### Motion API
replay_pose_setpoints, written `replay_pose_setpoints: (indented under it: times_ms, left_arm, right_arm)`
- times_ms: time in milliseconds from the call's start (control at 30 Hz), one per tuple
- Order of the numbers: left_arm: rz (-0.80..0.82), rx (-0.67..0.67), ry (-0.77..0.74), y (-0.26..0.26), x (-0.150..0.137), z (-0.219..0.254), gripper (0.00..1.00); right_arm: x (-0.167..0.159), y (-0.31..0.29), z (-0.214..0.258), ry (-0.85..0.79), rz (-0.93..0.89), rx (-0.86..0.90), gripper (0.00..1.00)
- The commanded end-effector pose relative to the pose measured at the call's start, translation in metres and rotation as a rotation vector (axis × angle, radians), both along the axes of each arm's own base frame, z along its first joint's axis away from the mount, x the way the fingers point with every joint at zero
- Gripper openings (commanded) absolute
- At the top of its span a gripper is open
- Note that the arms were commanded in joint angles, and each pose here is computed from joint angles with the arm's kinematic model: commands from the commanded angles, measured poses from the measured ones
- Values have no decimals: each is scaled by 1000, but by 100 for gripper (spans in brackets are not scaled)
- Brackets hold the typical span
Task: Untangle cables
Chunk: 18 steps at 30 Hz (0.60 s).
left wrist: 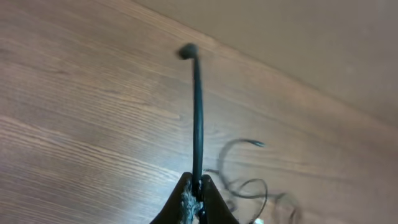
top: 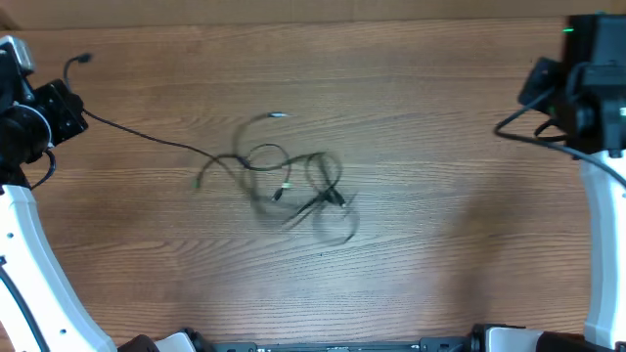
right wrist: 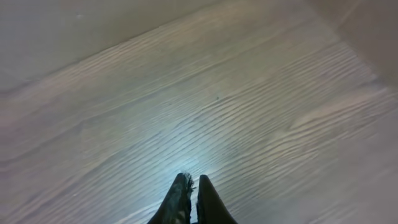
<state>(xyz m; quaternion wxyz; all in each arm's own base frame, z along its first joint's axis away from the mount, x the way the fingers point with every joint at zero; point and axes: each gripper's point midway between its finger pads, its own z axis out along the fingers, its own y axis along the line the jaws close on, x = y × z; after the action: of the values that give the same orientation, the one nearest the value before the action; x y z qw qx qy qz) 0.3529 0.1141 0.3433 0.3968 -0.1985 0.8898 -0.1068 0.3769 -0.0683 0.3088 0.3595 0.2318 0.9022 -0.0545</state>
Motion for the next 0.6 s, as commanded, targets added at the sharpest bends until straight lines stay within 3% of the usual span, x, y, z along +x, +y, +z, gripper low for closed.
replay_pose_setpoints:
  times_ms: [0, 67, 167, 267, 433, 533, 567]
  left_arm:
    - [11, -79, -37, -15, 4, 13, 4]
    - [-120, -106, -66, -43, 8, 18, 4]
    - [-297, -94, -93, -81, 11, 22, 5]
    - [-440, -9, -82, -112, 12, 16, 28]
    - [-466, 116, 27, -132, 24, -13, 35]
    - [-482, 91, 64, -147, 35, -28, 59]
    - [-494, 76, 85, -153, 37, -34, 61]
  right_arm:
    - [6, 34, 2, -29, 170, 186, 4]
    - [3, 45, -3, -8, 239, 215, 5]
    - [-6, 51, -10, 38, 254, 248, 16]
    - [-18, 56, -18, 94, 257, 275, 26]
    - [-35, 59, -29, 174, 249, 300, 30]
    - [-40, 59, -32, 198, 246, 306, 31]
    - [-41, 59, -32, 202, 246, 308, 31]
